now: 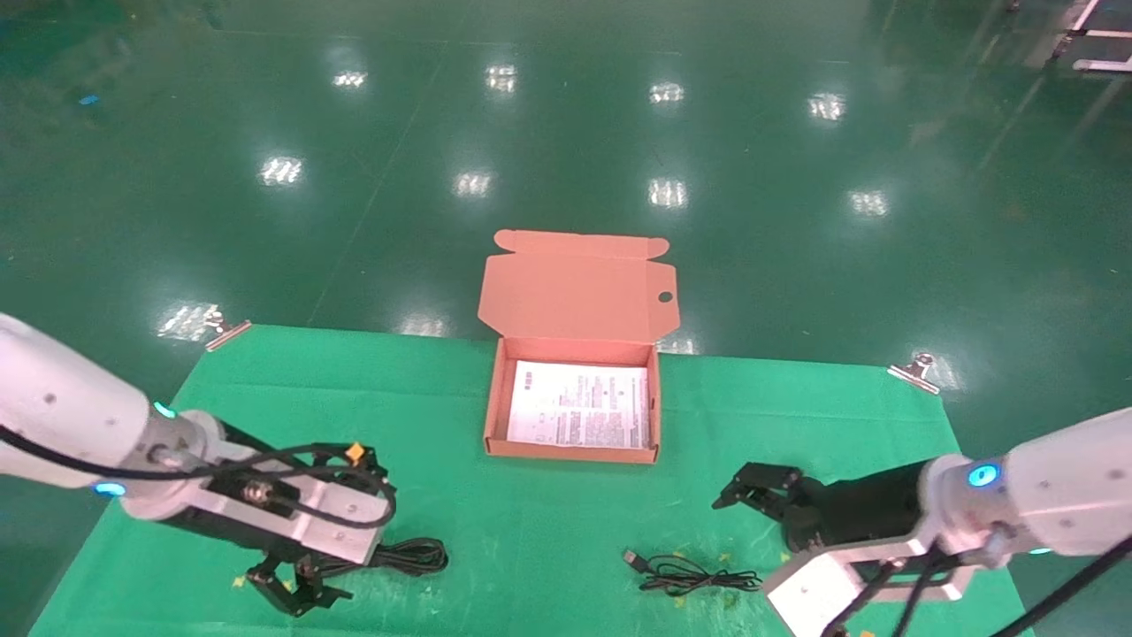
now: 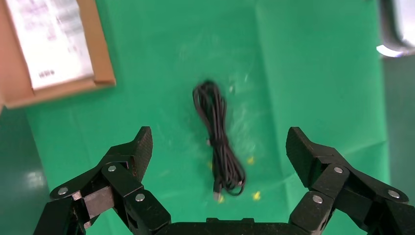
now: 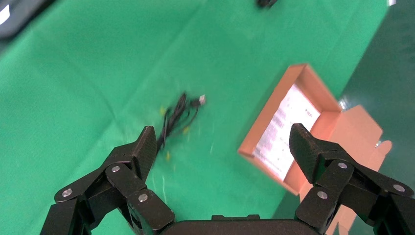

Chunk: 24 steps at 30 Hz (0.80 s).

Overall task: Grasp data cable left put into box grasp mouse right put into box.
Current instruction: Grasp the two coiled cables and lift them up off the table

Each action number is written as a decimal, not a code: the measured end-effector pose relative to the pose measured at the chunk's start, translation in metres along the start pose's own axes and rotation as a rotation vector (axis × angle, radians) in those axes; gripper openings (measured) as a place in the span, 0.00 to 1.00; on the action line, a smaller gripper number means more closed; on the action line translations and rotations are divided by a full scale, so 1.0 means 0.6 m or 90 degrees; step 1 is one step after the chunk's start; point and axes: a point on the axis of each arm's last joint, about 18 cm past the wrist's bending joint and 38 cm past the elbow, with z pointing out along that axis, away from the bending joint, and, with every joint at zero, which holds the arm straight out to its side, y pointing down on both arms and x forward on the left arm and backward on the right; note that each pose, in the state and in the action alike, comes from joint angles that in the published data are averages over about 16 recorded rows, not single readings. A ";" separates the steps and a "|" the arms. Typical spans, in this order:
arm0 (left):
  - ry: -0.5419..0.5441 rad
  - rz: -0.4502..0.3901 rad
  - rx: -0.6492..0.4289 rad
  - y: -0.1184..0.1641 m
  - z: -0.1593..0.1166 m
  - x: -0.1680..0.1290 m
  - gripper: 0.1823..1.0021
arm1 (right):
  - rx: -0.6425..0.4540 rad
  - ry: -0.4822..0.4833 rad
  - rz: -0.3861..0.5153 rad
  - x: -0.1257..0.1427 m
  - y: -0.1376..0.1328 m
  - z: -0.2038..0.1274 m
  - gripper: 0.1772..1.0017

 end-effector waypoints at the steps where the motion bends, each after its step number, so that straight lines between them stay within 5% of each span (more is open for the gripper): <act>1: 0.000 0.006 -0.015 0.003 0.008 -0.003 1.00 | -0.010 -0.006 -0.001 -0.002 0.003 0.009 1.00; 9: -0.009 0.000 -0.084 0.035 0.083 -0.017 1.00 | -0.073 -0.039 0.052 -0.027 0.028 0.085 1.00; 24: -0.035 -0.170 -0.102 0.125 0.204 -0.031 1.00 | -0.104 -0.053 0.224 -0.045 0.075 0.218 1.00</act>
